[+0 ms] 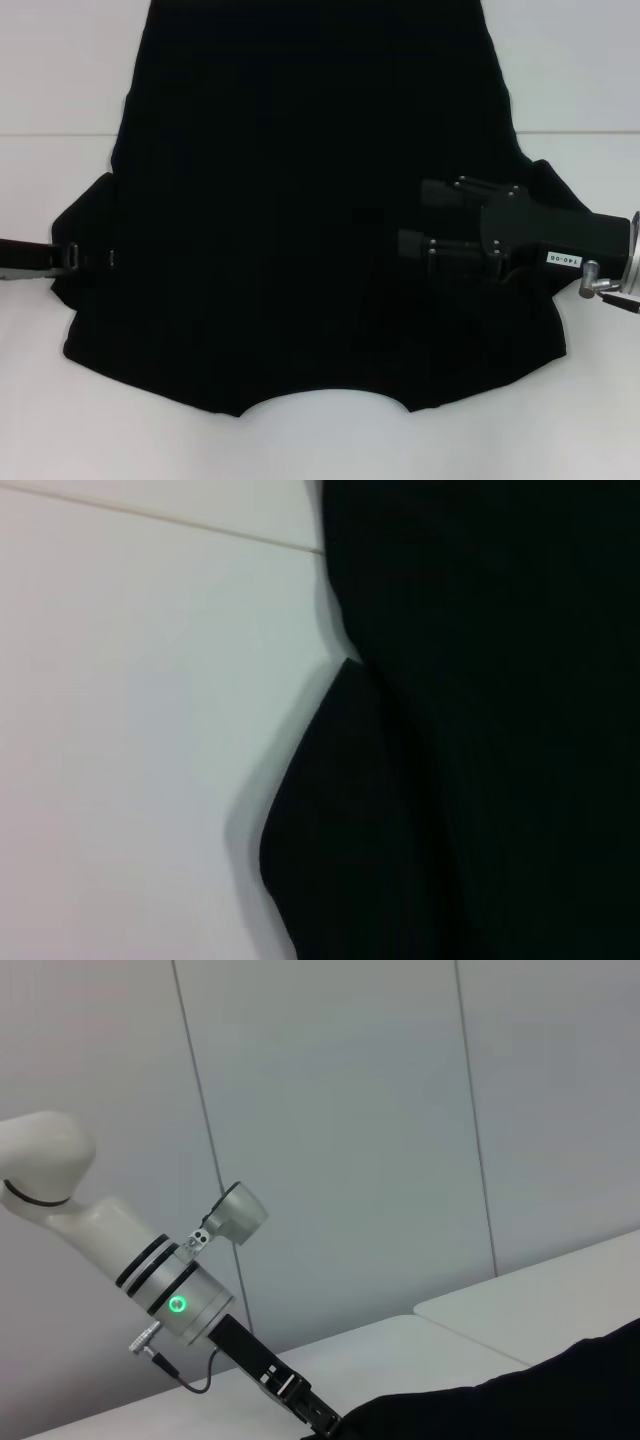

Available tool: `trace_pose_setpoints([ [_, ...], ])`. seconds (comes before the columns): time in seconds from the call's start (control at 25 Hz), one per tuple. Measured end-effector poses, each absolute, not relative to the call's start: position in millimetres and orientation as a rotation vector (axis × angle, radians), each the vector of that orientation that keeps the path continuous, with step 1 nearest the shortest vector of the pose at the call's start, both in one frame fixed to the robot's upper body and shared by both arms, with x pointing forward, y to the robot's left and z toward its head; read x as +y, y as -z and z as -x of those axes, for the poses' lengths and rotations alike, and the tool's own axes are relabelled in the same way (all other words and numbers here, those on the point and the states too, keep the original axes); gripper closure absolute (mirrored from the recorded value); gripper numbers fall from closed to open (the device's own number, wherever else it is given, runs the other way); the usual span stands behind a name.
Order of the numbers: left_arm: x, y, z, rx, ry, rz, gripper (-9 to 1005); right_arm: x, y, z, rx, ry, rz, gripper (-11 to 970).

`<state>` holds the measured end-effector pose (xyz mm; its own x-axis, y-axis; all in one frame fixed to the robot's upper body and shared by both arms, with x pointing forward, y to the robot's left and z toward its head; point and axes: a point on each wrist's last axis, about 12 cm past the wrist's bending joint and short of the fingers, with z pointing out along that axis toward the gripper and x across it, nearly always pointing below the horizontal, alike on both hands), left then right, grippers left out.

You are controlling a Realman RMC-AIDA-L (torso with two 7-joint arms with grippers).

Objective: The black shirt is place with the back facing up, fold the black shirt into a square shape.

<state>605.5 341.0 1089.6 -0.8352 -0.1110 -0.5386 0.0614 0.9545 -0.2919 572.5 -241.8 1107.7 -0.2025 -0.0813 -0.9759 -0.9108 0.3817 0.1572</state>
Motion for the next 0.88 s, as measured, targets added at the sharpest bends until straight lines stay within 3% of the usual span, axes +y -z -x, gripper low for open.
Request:
trace_pose_setpoints([
  [0.4, 341.4, -1090.9, -607.2, 2.524, 0.378, 0.013, 160, -242.7, -1107.5, -571.6, 1.588, -0.987, 0.906, 82],
  [0.88, 345.6, -1089.3, -604.9, 2.525, 0.363, 0.016, 428, -243.1, -1108.4, -572.2, 1.586, -0.982, 0.909, 82],
])
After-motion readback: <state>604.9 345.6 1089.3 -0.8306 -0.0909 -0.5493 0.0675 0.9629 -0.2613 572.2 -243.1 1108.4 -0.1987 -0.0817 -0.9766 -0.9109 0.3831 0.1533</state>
